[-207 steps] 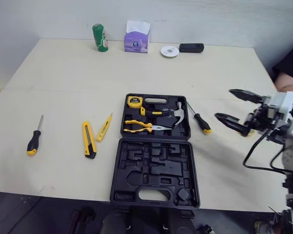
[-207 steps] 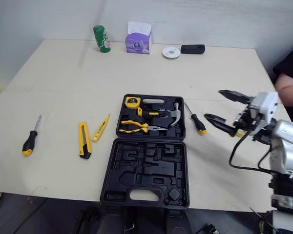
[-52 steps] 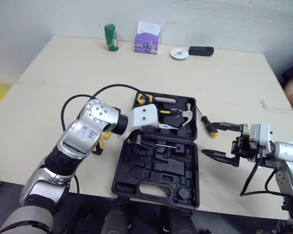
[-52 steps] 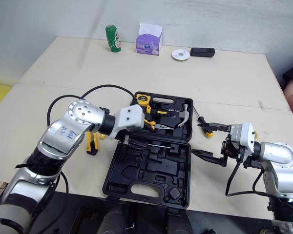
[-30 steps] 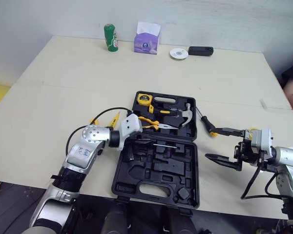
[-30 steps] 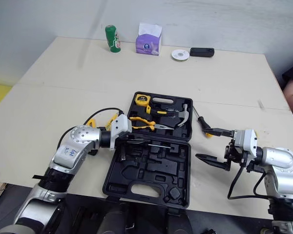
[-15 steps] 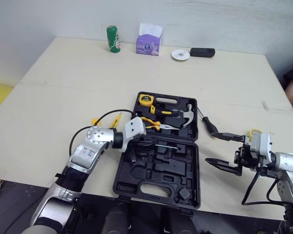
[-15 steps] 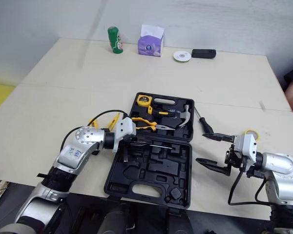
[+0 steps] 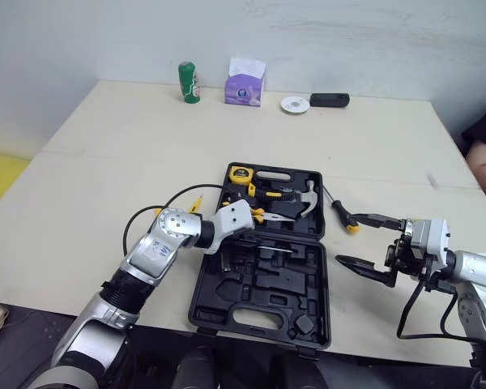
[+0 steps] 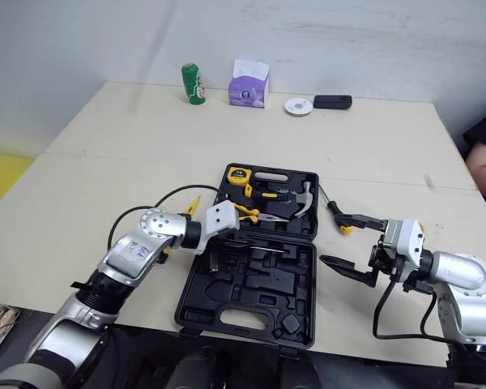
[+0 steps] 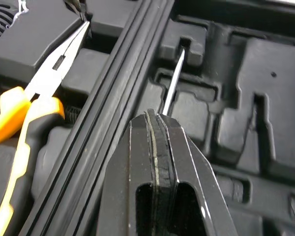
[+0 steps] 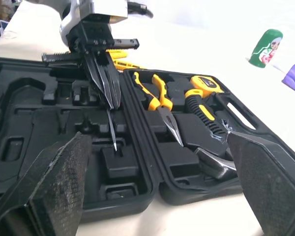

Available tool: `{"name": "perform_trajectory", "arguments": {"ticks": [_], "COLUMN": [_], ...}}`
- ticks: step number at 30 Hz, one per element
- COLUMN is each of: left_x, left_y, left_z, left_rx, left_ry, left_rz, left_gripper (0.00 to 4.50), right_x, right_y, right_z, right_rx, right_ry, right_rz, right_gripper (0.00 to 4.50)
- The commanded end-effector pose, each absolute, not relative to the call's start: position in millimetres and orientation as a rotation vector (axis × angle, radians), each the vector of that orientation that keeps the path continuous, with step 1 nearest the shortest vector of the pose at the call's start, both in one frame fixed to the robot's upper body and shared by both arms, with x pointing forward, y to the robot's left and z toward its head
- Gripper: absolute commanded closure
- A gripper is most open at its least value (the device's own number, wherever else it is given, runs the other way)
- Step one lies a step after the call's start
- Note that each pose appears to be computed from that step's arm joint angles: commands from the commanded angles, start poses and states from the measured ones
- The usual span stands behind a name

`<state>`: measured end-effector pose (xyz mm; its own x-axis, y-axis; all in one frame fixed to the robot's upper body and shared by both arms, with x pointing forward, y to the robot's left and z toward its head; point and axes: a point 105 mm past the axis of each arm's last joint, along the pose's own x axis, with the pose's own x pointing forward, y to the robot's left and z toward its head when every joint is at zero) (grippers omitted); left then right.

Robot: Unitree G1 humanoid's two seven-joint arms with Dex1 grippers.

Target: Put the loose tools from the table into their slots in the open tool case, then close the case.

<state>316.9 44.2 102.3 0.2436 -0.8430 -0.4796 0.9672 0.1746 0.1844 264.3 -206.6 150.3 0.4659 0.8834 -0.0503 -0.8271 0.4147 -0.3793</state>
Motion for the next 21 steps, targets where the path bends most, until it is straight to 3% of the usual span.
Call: {"name": "perform_trajectory", "arguments": {"ticks": [1,9,12,19,20,21], "left_x": [317,314,310,314,312,308], "left_y": [61,70,109,239,264,288], "left_z": [77,179,199,205,205,206], "left_rx": [0.468,0.362,0.375,0.471,0.482,0.510], "left_ry": [0.388,-0.099,-0.170,-0.120,-0.097,-0.086], "left_rz": [-1.255,-1.284,-1.237,-0.836,-0.755,-0.681], "left_gripper": [4.46,4.46,3.53,0.34,0.03,0.03], "right_x": [264,268,267,257,252,246], "right_y": [-202,-223,-248,-327,-343,-357], "right_z": [157,178,183,178,176,175], "right_rx": [-0.395,-0.410,-0.413,-0.484,-0.496,-0.509], "right_ry": [-0.195,-0.286,-0.273,-0.244,-0.232,-0.224], "right_rz": [1.073,0.945,0.844,0.469,0.403,0.340], "right_gripper": [0.00,0.00,0.00,0.00,0.00,0.00]}}
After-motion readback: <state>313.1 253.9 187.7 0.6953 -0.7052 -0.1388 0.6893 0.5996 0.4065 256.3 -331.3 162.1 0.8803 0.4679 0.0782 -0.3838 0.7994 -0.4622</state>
